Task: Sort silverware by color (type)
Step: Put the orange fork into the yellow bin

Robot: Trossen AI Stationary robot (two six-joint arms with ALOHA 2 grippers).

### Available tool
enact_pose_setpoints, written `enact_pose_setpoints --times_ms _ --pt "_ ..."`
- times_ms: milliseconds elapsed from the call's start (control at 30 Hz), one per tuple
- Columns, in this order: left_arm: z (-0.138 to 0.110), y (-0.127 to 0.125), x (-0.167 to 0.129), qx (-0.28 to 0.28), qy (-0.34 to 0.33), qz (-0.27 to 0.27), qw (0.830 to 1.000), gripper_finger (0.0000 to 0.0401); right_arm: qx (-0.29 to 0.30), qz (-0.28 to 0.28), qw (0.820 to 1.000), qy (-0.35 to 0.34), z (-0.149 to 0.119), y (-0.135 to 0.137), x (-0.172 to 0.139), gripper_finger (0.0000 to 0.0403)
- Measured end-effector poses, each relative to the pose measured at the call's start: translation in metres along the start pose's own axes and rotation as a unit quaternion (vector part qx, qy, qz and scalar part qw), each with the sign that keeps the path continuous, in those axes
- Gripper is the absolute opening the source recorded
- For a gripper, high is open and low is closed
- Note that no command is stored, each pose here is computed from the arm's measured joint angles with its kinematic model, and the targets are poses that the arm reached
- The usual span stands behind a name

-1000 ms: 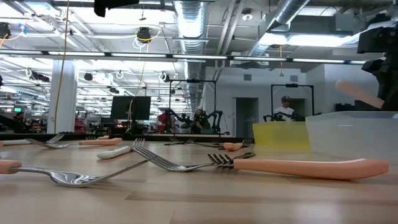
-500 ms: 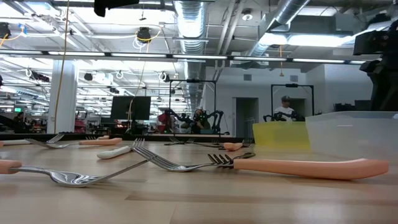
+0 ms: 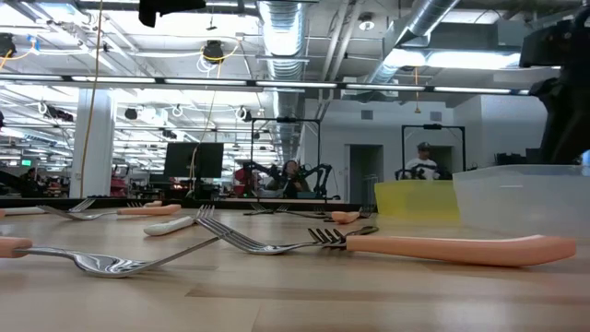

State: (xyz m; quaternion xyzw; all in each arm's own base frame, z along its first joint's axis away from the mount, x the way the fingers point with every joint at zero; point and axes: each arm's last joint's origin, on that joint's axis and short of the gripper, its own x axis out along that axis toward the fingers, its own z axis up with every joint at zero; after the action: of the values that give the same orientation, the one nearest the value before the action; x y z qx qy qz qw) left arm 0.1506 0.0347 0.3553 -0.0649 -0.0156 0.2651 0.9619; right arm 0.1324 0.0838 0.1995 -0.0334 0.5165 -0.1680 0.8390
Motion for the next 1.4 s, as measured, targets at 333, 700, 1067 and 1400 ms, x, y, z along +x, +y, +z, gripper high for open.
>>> enact_pose_setpoints --times_ms 333,700,1067,1400 --pt "-0.002 0.0 0.0 0.004 0.012 0.002 1.0 0.0214 0.026 0.011 0.999 -0.016 0.018 -0.002 -0.011 0.0155" --pt "-0.007 0.001 0.0 -0.009 0.037 0.0 0.999 0.0214 0.036 0.012 0.996 -0.08 0.046 -0.006 -0.026 0.0155" --pt "-0.013 0.001 -0.001 -0.004 0.065 -0.011 0.998 0.0214 0.019 -0.083 0.962 -0.258 0.095 -0.016 -0.04 0.0155" --pt "-0.015 0.001 -0.001 -0.019 0.076 -0.015 0.997 0.0214 -0.051 0.021 0.921 -0.386 0.139 -0.03 -0.049 0.0155"
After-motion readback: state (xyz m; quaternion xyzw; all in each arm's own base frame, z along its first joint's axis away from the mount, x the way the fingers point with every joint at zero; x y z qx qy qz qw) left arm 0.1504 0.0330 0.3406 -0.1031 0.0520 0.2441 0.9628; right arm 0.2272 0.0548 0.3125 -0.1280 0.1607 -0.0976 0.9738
